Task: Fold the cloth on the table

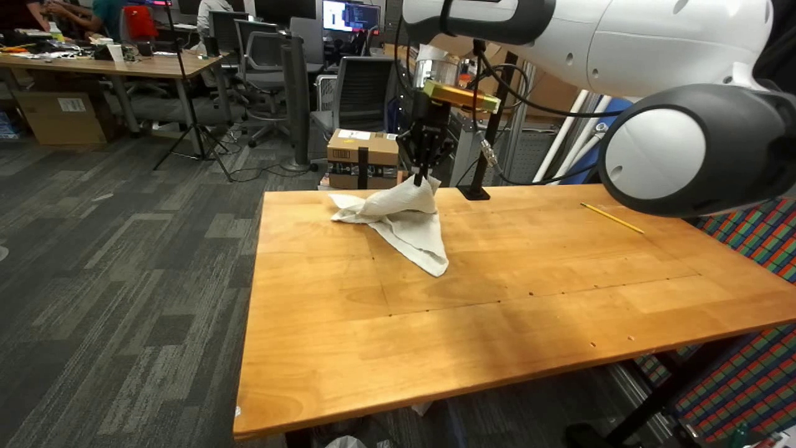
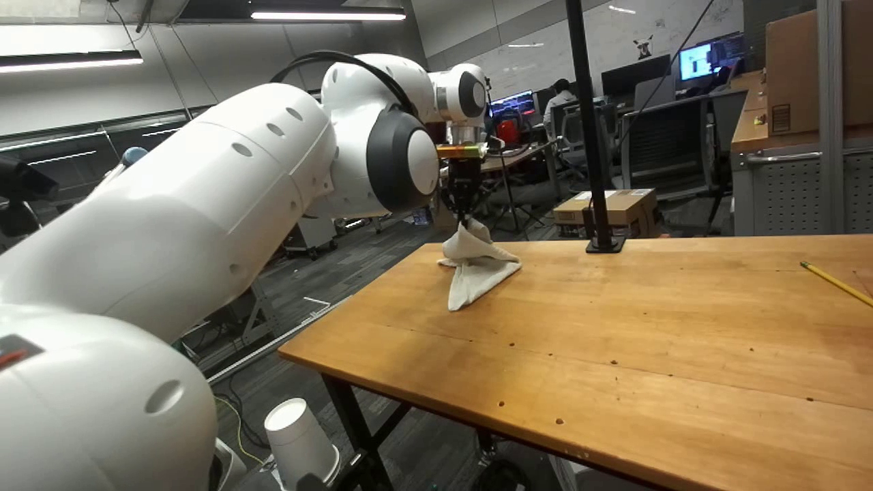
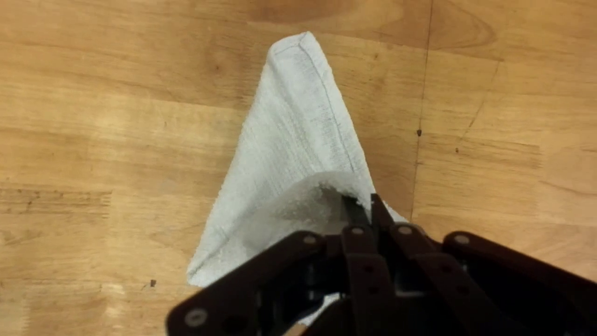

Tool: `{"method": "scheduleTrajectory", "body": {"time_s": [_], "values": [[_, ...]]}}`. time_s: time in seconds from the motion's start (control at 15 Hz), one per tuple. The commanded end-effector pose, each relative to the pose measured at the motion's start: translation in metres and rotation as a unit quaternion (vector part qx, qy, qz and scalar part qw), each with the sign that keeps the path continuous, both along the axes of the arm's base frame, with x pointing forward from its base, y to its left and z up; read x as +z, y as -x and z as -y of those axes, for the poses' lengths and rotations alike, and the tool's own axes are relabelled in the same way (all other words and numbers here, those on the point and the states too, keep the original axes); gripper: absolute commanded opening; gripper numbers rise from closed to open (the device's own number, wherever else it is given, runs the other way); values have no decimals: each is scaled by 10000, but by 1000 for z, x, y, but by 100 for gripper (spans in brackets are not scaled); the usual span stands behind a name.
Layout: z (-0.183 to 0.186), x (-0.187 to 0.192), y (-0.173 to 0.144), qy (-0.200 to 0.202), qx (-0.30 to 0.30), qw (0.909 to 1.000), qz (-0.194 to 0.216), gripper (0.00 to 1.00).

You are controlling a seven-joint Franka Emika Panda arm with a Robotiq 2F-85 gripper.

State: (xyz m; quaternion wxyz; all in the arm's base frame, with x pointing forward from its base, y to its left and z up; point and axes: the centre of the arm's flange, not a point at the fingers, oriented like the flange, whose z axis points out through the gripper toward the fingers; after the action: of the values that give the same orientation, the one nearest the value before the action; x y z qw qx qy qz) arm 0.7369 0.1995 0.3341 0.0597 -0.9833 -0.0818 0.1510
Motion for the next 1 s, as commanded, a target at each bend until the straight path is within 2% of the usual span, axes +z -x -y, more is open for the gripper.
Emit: {"method": "scheduleTrajectory", "body": {"time_s": [0.0, 0.6, 0.93], "values": [[20, -13, 72, -284, -178, 9992, -199, 2], [41, -41, 70, -201, -320, 9982, -469, 2], [58, -61, 69, -317, -447, 9964, -645, 2]]}}
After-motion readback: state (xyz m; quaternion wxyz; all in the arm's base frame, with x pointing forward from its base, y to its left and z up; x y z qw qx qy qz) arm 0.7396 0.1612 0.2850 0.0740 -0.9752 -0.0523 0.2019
